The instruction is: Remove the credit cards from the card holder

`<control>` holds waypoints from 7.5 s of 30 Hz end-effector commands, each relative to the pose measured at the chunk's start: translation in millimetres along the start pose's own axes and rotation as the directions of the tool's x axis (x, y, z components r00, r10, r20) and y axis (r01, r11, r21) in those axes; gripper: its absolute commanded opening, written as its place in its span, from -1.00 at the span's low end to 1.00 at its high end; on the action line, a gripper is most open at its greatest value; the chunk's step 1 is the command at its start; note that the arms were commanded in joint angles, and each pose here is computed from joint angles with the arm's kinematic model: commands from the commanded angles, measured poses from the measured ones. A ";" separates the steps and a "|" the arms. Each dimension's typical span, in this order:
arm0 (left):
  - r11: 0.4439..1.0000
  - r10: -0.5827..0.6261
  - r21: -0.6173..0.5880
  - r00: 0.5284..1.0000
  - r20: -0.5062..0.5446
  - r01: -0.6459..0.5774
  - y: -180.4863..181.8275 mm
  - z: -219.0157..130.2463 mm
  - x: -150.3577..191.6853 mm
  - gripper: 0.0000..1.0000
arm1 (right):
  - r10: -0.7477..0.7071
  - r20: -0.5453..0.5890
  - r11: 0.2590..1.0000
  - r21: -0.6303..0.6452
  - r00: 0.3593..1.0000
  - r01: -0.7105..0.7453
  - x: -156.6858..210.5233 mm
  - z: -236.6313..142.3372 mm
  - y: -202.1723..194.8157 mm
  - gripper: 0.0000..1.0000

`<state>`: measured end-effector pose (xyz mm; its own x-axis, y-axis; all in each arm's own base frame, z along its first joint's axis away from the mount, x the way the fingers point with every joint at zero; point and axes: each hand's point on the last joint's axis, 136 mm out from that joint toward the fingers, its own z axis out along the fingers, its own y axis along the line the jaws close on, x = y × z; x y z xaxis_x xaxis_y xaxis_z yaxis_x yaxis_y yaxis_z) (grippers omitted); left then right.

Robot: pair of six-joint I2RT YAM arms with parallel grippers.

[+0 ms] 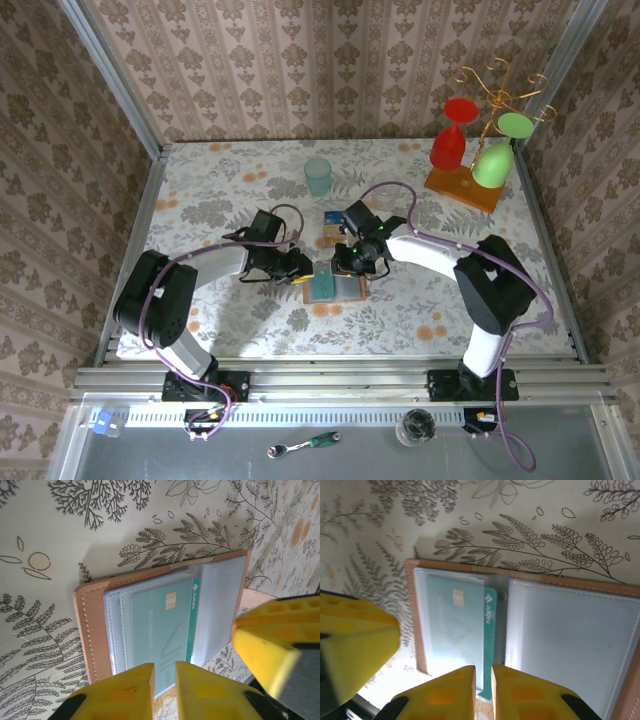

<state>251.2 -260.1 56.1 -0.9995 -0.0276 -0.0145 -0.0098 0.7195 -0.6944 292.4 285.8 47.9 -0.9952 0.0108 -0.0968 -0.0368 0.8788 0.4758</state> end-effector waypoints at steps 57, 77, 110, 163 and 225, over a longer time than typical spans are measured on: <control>0.991 0.051 -0.118 0.996 -0.077 -0.059 10.3 25.5 12.7 -1.00 | 0.040 -0.051 0.984 -0.169 0.998 -0.048 5.1 16.1 15.1 -0.59; 0.994 0.062 -0.091 0.996 -0.067 -0.068 0.8 21.3 10.6 -0.98 | 0.055 -0.100 0.983 -0.169 0.993 -0.071 16.7 31.6 6.8 -0.58; 0.986 0.072 -0.144 0.996 -0.051 -0.078 4.9 8.7 9.4 -0.78 | 0.003 -0.020 0.990 -0.143 1.000 -0.005 8.5 4.5 11.3 -0.56; 0.988 0.102 -0.114 0.993 -0.052 -0.107 -13.5 5.4 4.4 -1.00 | -0.004 -0.004 0.993 -0.115 1.000 0.004 9.1 -3.6 8.1 -0.51; 0.980 0.040 -0.186 0.990 -0.138 -0.066 24.3 33.8 26.8 -1.00 | 0.084 -0.060 0.981 -0.172 0.995 -0.093 15.0 17.4 -0.6 -0.59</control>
<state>234.7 -274.6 29.3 -0.9951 0.0980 0.0100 0.0742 0.8119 -0.5790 281.8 292.4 27.6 -0.9985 0.0526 -0.0174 0.0316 0.7978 0.6020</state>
